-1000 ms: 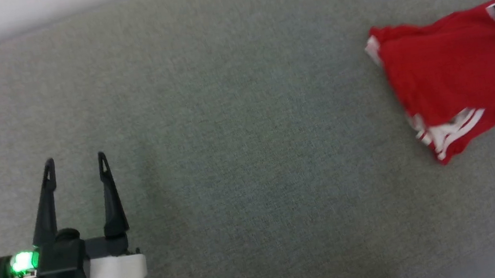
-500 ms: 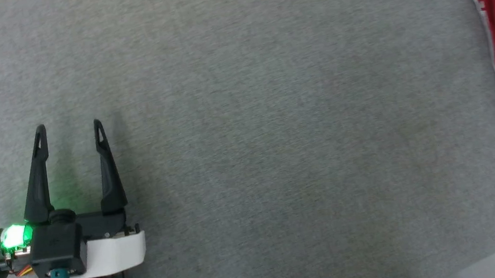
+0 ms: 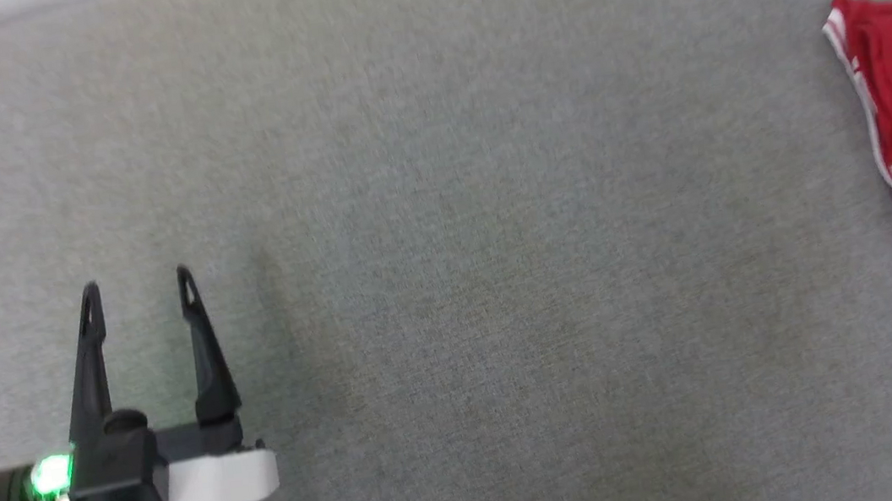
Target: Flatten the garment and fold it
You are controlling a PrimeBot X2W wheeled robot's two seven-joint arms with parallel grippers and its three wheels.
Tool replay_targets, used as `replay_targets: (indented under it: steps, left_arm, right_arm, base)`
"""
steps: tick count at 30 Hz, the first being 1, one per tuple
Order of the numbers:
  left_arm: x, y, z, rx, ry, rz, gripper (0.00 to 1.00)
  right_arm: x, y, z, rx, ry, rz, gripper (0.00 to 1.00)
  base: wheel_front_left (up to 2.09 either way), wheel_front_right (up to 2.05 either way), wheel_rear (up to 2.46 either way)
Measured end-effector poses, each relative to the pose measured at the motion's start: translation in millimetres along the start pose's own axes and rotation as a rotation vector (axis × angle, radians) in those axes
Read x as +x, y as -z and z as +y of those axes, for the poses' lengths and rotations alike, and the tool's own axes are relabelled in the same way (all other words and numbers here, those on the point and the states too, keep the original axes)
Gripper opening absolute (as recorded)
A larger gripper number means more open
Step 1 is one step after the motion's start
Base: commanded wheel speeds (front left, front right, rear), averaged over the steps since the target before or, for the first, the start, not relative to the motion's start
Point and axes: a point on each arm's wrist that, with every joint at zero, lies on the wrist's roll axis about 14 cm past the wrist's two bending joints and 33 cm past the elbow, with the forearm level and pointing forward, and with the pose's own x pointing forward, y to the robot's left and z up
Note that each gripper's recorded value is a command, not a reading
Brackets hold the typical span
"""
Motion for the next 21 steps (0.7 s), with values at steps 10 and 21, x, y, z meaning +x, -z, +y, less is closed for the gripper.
replay_targets:
  steps: [10, 21]
  left_arm:
    - [-32.1, -31.5, 15.9, -0.006, -0.064, -0.03, 1.0]
    - [-77.0, -53.0, 39.0, -0.005, -0.129, -0.045, 1.0]
  right_arm:
    - [-39.7, -131.5, 25.8, 0.172, -0.075, -0.483, 1.0]
    - [-129.6, -153.4, 111.9, 0.383, -0.232, -0.713, 1.0]
  base:
    - [0.0, 0.0, 0.0]
    - [0.0, 0.0, 0.0]
